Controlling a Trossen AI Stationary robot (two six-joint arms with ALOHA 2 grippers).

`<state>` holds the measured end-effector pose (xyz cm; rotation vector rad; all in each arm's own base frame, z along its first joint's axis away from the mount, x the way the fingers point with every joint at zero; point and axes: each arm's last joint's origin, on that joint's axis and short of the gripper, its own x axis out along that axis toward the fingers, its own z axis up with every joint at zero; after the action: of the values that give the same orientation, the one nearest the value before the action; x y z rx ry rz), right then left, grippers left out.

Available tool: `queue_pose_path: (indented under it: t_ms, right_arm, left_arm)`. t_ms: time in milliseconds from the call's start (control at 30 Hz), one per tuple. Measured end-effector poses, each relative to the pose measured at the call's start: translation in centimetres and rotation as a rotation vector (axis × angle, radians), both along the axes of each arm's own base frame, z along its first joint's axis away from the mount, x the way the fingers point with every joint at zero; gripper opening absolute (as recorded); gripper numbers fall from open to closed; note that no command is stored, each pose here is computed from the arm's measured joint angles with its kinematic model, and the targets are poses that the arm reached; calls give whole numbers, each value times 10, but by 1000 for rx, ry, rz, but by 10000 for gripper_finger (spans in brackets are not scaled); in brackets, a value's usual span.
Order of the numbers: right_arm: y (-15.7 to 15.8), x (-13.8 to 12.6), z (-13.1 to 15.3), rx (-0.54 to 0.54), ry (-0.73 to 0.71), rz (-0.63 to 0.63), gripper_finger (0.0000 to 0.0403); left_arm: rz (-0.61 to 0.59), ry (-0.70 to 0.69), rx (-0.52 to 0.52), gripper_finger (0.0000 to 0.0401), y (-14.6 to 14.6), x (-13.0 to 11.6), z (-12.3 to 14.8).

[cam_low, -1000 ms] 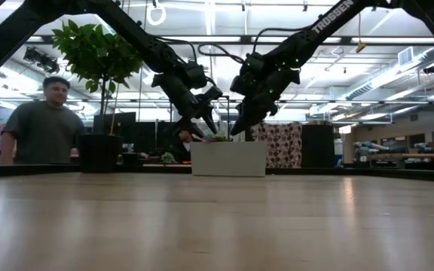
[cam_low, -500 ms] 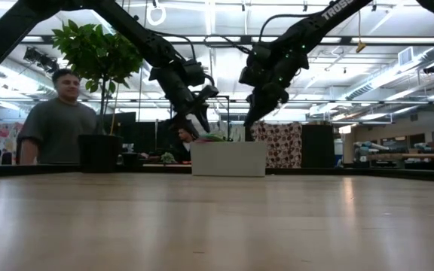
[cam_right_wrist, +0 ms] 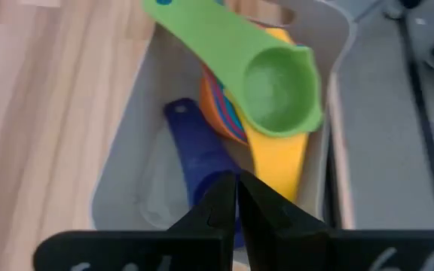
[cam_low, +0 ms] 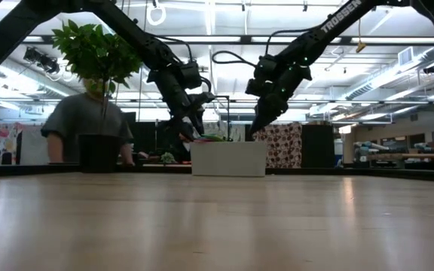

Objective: Nest measuring cups in basket
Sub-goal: Adjust the stacked measuring cups in the gray bin

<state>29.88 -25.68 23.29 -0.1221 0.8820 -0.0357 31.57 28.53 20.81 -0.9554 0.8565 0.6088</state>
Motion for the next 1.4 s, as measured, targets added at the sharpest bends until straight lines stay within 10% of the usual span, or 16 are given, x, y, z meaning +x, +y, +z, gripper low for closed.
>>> queue_pose_path:
  t_ms: [1100,1400]
  right_arm:
    - [20,23,-38,-129,232,180,106]
    - [24,47,10,-86,171,60,101]
  left_arm:
    - [-43,-51,-91,141,0,-5,1]
    - [-43,-50,-92,141,0,-5,1]
